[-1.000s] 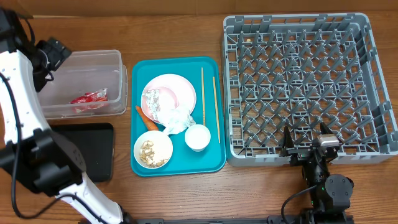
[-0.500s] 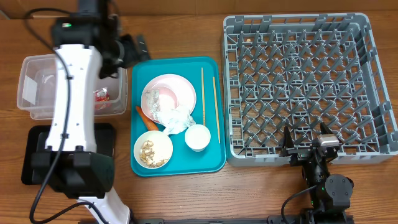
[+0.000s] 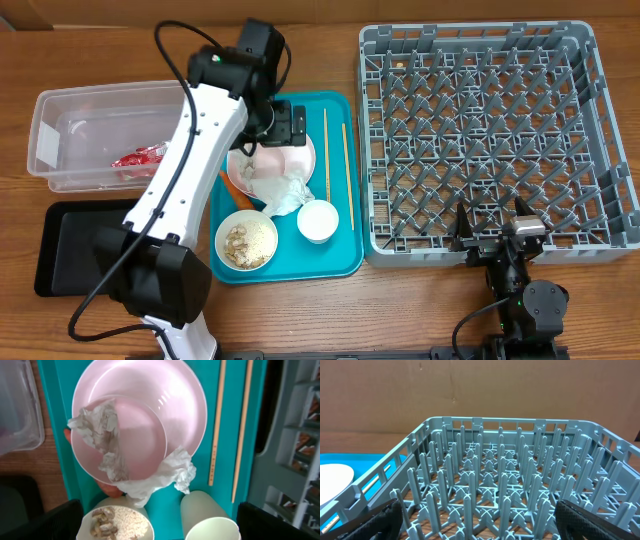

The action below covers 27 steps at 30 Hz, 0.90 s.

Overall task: Sort waste into correct bins and load items into the dishwasher
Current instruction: 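Move the left gripper back over the pink plate, then grasp the white crumpled tissue on the plate with the left gripper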

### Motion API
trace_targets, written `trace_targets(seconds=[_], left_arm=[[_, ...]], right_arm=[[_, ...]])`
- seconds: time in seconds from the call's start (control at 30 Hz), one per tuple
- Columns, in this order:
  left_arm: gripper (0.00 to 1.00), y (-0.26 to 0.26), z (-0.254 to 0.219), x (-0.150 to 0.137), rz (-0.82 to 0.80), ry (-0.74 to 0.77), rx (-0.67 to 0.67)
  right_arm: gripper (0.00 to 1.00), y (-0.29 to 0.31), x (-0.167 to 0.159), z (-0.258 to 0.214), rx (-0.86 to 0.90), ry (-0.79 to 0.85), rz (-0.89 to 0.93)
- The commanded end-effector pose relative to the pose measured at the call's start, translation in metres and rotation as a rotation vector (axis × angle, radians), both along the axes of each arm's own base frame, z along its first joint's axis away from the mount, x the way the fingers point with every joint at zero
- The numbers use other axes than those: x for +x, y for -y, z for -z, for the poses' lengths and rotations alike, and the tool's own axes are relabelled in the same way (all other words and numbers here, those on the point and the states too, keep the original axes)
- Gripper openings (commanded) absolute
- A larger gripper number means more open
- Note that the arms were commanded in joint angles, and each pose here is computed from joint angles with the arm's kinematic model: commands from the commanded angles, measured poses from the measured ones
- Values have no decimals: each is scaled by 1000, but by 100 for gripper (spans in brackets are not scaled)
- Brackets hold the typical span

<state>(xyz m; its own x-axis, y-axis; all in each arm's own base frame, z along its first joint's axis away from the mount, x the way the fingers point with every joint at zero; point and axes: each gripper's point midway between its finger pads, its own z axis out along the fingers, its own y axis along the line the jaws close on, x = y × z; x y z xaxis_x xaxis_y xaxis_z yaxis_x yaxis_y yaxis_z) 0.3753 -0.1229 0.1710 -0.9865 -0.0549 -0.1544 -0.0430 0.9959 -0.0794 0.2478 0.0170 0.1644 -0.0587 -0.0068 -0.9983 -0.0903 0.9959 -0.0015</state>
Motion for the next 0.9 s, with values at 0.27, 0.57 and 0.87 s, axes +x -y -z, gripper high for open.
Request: trace_targets(seconds=[0.27, 0.57, 0.87], left_arm=[[100, -17, 52, -16, 6, -90, 94], [100, -18, 87, -24, 8, -114, 97], [98, -17, 98, -21, 9, -94, 90]], right_arm=[[100, 1, 0, 4, -11, -3, 5], [100, 1, 0, 4, -11, -3, 5], [100, 1, 0, 4, -11, -3, 5]])
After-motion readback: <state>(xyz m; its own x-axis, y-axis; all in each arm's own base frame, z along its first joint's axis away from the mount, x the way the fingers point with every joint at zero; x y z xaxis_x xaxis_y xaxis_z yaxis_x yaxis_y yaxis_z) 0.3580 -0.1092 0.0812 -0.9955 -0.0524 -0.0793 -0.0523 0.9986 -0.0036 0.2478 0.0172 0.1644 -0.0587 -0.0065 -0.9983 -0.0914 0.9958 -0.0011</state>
